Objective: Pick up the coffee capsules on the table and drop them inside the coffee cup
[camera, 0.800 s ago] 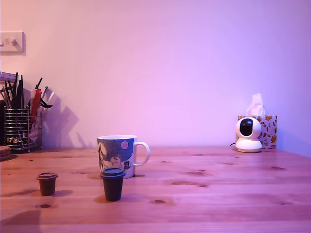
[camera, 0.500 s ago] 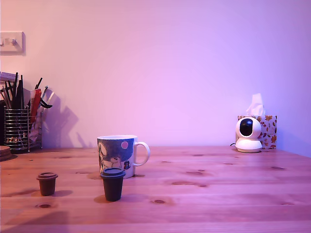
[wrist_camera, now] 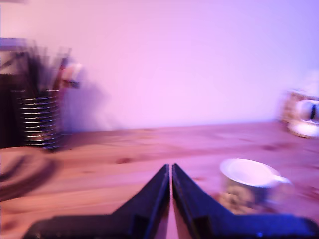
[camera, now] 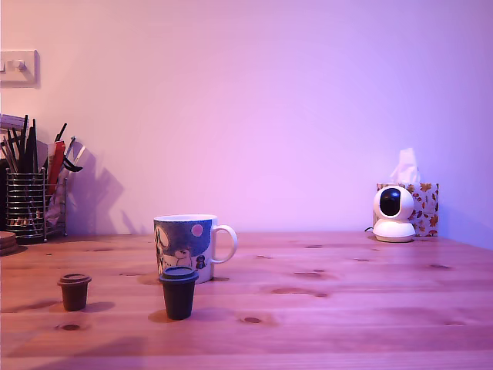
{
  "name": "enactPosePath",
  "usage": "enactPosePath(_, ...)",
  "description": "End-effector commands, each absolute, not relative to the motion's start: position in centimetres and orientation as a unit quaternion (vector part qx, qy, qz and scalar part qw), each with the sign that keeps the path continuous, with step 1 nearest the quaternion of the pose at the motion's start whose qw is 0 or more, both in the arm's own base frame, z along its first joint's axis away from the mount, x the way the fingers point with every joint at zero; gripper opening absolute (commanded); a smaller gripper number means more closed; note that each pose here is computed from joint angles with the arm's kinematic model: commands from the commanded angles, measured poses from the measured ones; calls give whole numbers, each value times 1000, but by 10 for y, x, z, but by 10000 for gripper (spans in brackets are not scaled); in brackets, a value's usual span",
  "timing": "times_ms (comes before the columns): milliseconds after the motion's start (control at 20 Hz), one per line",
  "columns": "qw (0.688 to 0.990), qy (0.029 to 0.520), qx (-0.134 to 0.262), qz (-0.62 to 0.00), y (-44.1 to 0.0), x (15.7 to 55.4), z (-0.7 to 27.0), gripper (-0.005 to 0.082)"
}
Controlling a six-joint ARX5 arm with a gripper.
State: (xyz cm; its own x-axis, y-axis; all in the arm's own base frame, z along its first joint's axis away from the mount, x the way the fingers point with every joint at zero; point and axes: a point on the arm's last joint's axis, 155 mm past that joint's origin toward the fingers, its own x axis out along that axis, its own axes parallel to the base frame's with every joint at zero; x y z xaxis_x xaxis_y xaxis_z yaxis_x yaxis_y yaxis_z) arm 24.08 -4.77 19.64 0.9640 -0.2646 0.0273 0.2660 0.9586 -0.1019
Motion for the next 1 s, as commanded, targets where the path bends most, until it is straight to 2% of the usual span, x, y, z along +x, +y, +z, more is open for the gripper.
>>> enactPosePath(0, 986, 14, -69, -154, -56, 239, 188, -21)
enactPosePath(250, 975, 68, -83, -195, -72, 232, 172, -21)
enactPosePath(650, 950, 184, -70, -244, -96, 229, 137, -21)
enactPosePath(800, 940, 208, -65, -261, -106, 231, 126, -21)
enactPosePath(950, 936, 210, -63, -275, -114, 236, 125, -21)
